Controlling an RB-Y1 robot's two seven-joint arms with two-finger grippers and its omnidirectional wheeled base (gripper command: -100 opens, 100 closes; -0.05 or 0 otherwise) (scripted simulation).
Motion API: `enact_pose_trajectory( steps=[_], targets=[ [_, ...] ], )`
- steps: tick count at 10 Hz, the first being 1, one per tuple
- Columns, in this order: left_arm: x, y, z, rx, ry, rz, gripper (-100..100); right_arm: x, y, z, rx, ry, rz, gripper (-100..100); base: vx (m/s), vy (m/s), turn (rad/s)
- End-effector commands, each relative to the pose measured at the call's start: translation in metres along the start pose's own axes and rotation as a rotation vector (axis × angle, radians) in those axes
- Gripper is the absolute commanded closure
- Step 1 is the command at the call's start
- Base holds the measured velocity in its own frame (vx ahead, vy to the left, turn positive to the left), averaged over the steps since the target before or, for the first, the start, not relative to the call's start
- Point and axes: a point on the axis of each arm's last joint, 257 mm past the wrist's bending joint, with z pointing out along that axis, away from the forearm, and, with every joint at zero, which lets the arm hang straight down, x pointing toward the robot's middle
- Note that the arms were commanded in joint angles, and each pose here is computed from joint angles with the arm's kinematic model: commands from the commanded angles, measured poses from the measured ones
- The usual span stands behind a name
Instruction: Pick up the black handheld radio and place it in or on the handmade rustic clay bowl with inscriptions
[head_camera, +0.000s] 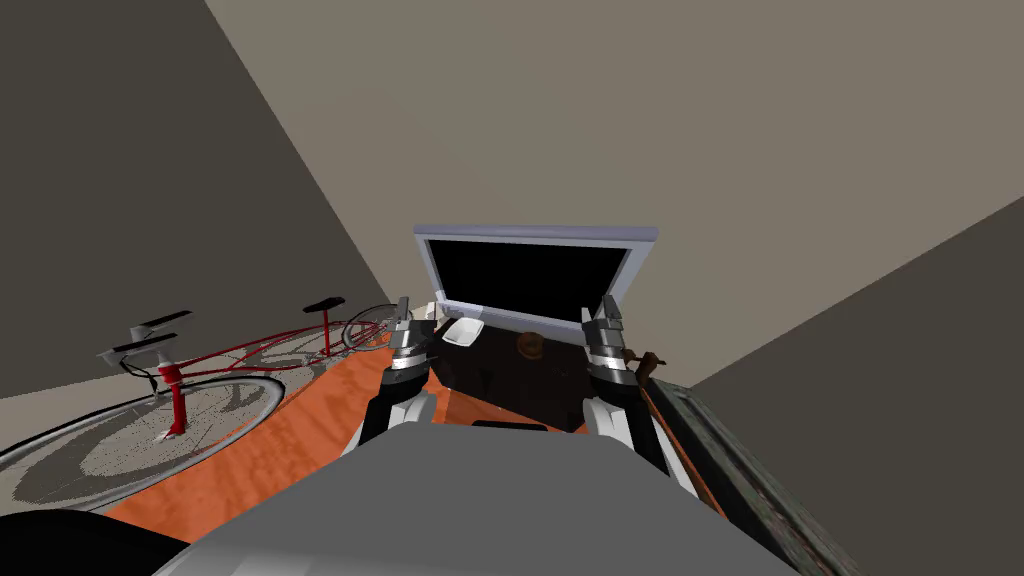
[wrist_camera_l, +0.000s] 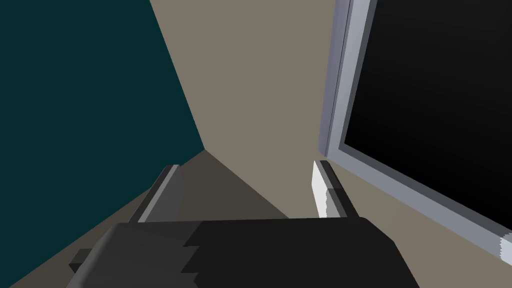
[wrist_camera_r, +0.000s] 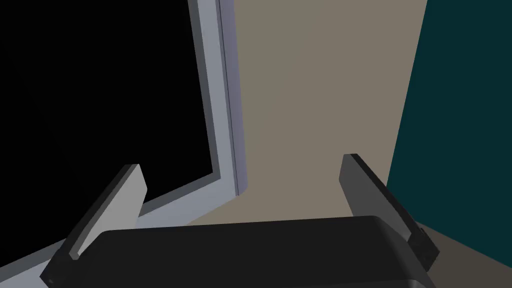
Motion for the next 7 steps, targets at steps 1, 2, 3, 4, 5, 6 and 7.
enact_pose_trajectory(
  steps=[1,2,3,4,5,6,7],
  targets=[
    [0.000,0.000,0.000,0.000,0.000,0.000,0,0.002,-0.011,-0.003,0.023,0.032,-0.047,-100,-0.023,0.009,0.127],
    [0.000,0.000,0.000,0.000,0.000,0.000,0,0.003,-0.018,-0.004,0.037,0.051,-0.076,-100,-0.040,0.009,0.172],
    [0.000,0.000,0.000,0.000,0.000,0.000,0,0.004,-0.027,-0.006,0.055,0.071,-0.112,-100,-0.049,0.011,0.126],
    [0.000,0.000,0.000,0.000,0.000,0.000,0,0.004,-0.037,-0.009,0.075,0.094,-0.152,-100,-0.052,0.016,0.134],
    [0.000,0.000,0.000,0.000,0.000,0.000,0,0.003,-0.048,-0.012,0.098,0.118,-0.198,-100,-0.058,0.012,0.181],
    [0.000,0.000,0.000,0.000,0.000,0.000,0,0.002,-0.061,-0.016,0.124,0.143,-0.248,-100,-0.069,0.012,0.217],
    [0.000,0.000,0.000,0.000,0.000,0.000,0,-0.001,-0.075,-0.020,0.153,0.169,-0.302,-100,-0.072,0.024,0.269]
  ],
)
